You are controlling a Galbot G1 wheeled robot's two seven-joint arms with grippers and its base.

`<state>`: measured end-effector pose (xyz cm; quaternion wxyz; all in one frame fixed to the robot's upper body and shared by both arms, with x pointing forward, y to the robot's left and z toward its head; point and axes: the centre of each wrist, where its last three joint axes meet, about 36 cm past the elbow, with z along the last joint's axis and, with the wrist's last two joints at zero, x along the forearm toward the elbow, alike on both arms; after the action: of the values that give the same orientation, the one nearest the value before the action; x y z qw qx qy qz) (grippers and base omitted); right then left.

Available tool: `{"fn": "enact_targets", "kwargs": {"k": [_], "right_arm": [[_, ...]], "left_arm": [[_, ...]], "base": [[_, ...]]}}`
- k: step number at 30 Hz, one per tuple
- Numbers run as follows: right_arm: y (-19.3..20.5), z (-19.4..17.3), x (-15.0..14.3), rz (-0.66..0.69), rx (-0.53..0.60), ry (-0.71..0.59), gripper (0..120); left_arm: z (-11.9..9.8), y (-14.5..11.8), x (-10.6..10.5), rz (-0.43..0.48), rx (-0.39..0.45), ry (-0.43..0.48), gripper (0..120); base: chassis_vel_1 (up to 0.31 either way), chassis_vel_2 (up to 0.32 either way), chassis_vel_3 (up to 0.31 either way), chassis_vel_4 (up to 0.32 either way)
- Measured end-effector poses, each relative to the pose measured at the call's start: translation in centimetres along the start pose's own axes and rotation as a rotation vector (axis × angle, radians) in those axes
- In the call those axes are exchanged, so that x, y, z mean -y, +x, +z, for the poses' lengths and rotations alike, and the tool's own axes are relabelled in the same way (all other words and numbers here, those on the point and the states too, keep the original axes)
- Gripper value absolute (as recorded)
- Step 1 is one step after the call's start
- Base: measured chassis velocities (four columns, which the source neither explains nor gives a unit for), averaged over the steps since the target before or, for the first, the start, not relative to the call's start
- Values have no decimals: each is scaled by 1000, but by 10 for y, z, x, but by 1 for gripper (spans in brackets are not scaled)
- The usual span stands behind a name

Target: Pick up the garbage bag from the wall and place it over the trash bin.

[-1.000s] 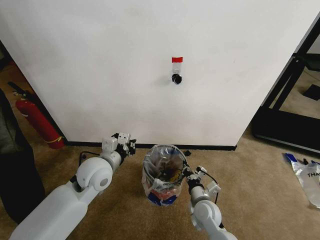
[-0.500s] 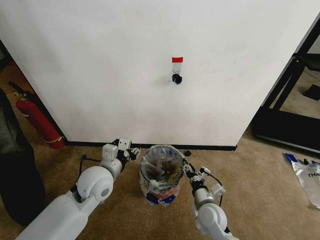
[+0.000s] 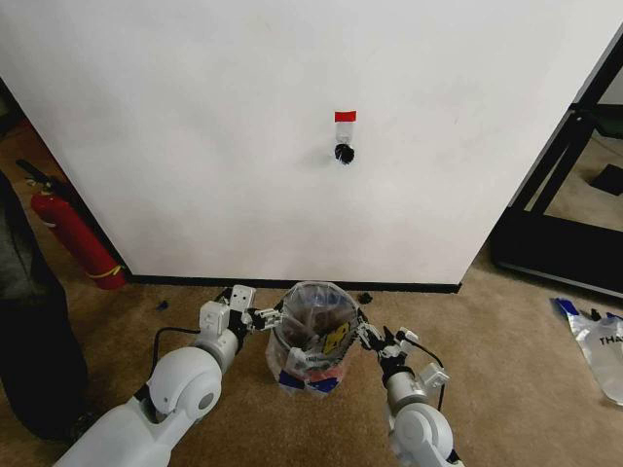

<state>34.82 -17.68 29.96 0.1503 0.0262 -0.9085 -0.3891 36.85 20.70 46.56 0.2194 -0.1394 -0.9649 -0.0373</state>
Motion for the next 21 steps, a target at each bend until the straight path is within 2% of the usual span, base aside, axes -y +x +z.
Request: {"fn": "enact_targets", "kwargs": {"k": [4, 6, 8, 9, 10, 14, 15, 16, 19, 21], "right_arm": [[2, -1, 6, -49, 27, 15, 100], [7, -4, 10, -83, 69, 59, 100], [16, -12, 13, -103, 150, 154, 100], [16, -12, 13, -103, 150, 154, 100], [19, -16, 14, -101, 188, 201, 100], [54, -36, 30, -39, 385, 460, 100], [64, -38, 33, -22, 412, 504, 100], [64, -38, 33, -22, 412, 504, 100], [103, -39, 39, 36, 491, 621, 100], [129, -39, 41, 67, 519, 669, 100]], "left_arm": [[-2, 2, 0, 0, 17, 4, 100], [0, 1, -1, -3, 63, 19, 100], [10, -5, -6, -23, 158, 35, 100], [10, -5, -6, -23, 158, 35, 100], [16, -8, -9, -30, 201, 47, 100], [43, -12, -25, -76, 380, 137, 100], [51, -12, -29, -87, 431, 136, 100], [51, -12, -29, -87, 431, 136, 100], [78, -8, -41, -131, 590, 91, 100], [93, 1, -43, -154, 649, 93, 100]], "base": [[0, 0, 0, 0], [0, 0, 0, 0], [0, 0, 0, 0], [0, 0, 0, 0], [0, 0, 0, 0], [0, 0, 0, 0], [0, 0, 0, 0], [0, 0, 0, 0], [0, 0, 0, 0], [0, 0, 0, 0]]}}
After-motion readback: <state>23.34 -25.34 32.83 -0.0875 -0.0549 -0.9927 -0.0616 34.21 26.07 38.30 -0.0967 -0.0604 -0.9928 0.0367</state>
